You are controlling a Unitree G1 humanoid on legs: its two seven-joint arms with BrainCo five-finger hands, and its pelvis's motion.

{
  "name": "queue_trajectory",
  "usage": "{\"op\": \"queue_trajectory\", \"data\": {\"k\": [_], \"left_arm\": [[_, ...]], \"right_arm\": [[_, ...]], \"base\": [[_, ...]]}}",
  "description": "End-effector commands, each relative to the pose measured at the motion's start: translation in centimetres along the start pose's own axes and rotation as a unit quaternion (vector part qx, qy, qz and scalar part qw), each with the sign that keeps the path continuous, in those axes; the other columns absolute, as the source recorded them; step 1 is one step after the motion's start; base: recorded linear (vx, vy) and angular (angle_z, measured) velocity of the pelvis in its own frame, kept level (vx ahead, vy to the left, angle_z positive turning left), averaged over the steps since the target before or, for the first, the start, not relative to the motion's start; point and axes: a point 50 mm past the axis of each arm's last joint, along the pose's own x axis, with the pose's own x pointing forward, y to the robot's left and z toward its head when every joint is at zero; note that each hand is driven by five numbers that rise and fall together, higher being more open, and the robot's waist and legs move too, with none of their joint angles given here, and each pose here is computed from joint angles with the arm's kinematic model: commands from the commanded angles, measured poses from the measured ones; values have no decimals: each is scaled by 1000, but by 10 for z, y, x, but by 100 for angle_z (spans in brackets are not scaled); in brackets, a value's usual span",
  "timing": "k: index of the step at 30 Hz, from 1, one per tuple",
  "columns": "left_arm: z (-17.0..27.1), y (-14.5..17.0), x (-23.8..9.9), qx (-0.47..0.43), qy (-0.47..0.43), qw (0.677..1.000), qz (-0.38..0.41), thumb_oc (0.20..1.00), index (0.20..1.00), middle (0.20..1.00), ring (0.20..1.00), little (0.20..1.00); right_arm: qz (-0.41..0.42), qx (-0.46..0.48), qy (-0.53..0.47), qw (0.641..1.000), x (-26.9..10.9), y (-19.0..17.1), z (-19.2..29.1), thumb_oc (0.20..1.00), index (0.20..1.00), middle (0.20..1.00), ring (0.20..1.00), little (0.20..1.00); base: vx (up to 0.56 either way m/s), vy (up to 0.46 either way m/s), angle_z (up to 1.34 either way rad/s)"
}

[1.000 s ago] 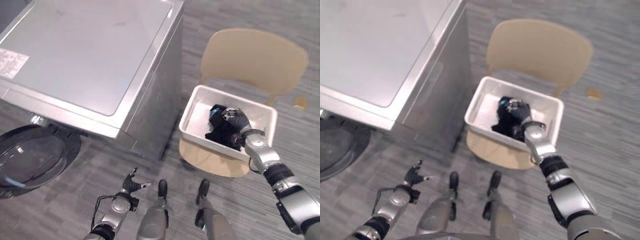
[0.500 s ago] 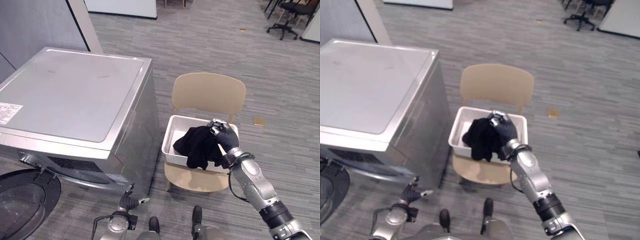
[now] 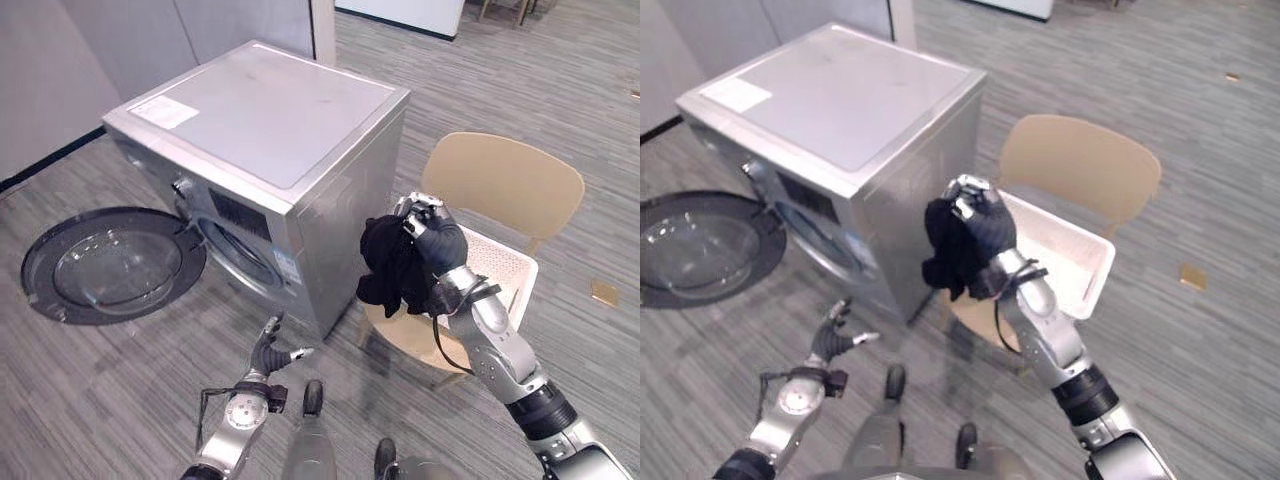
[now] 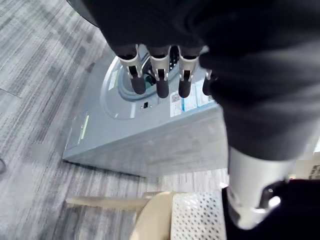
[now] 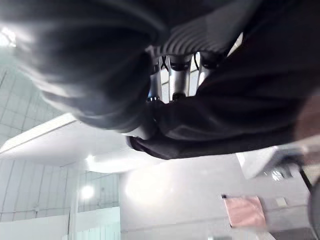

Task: Grab the laundry basket,head to the washer,open it,put in the laundry and shut it.

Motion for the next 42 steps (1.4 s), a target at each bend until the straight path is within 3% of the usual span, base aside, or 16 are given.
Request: {"op": "queue_trajectory", "data": {"k": [1,14,15,16,22,26,27,29,30,35,38,42], "left_arm": [[63,-2,19,25,-152,988,-10,1000,1000,1000,1000,1000],[136,-82,46,71,-262,955,-119,1000,1000,1000,1000,1000],[146,-89,48,79,-276,949,-131,517,517,517,517,517],[146,-89,48,79,-277,949,-131,200,200,200,200,200],[153,-84,48,54,-284,949,-125,200,200,200,200,200],[132,-68,47,41,-249,962,-107,200,200,200,200,200],[121,-59,46,37,-231,967,-97,200,200,200,200,200],[102,-41,42,27,-201,976,-78,200,200,200,200,200],[92,-34,39,17,-185,980,-70,200,200,200,200,200],[58,-10,23,-3,-130,990,-49,200,200,200,200,200],[23,5,9,-38,-63,996,-48,200,200,200,200,200],[-28,26,-18,-64,38,997,-18,200,200,200,200,200]], "right_arm": [[71,19,-146,987,15,27,55,200,200,200,200,200],[160,78,-188,966,34,77,70,200,200,200,200,200],[165,89,-193,963,36,81,72,200,200,200,200,200],[165,89,-194,963,36,81,73,200,200,200,200,200],[130,88,-155,975,30,69,54,200,200,200,200,200],[67,54,-94,992,15,39,28,200,200,200,200,200],[37,40,-70,996,7,26,19,235,235,235,235,235],[-10,-11,-25,1000,-10,2,5,937,937,937,937,937],[-28,-42,-2,999,-20,-9,-1,1000,1000,1000,1000,1000],[-93,-165,89,978,-62,-51,-16,1000,1000,1000,1000,1000],[-117,-261,186,940,-97,-79,-30,1000,1000,1000,1000,1000],[-83,-359,325,871,-147,-102,-53,1000,1000,1000,1000,1000]], "base": [[-141,28,64],[-49,136,50],[-21,42,23],[-20,77,16],[-3,44,-2],[26,23,-12],[32,7,-12],[35,-5,-8],[37,-11,-4],[6,-5,-1],[0,0,0],[10,-15,-2]]}}
